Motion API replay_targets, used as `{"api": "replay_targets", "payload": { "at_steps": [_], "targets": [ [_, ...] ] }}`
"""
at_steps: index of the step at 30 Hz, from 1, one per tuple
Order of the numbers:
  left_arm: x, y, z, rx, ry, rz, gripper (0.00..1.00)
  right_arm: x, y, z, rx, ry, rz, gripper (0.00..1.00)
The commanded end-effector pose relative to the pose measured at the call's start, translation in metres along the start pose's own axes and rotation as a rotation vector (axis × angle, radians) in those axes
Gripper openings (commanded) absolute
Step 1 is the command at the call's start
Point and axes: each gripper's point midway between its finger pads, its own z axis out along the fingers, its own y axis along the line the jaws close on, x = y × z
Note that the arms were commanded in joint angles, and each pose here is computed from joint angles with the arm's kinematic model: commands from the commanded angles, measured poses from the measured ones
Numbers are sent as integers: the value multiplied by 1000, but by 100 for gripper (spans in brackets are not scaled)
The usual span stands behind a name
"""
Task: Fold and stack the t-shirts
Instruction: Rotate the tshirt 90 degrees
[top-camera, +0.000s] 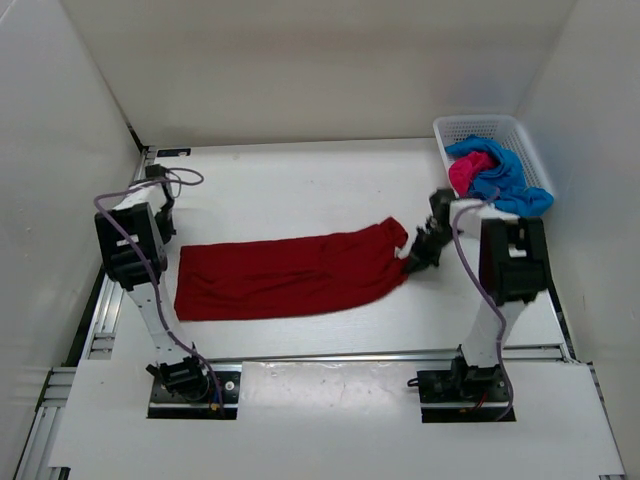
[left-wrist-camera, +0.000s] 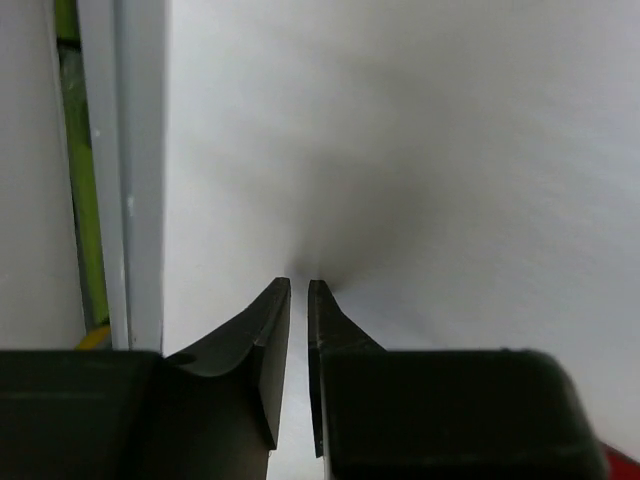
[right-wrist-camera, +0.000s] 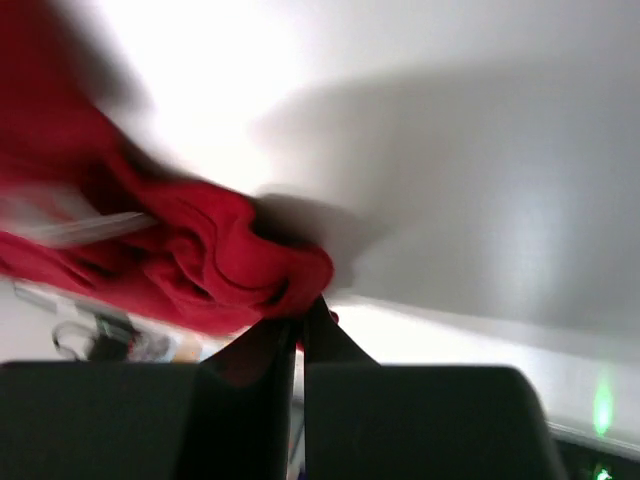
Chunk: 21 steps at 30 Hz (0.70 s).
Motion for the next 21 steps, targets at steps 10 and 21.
{"api": "replay_targets", "payload": {
  "at_steps": [10, 21],
  "targets": [
    [61, 17, -33, 185, 81, -93, 58, -288, 265, -44, -523, -577, -36, 22],
    [65, -34, -62, 286, 49, 32, 60, -242, 251, -168, -412, -818, -227, 100]
  ]
}}
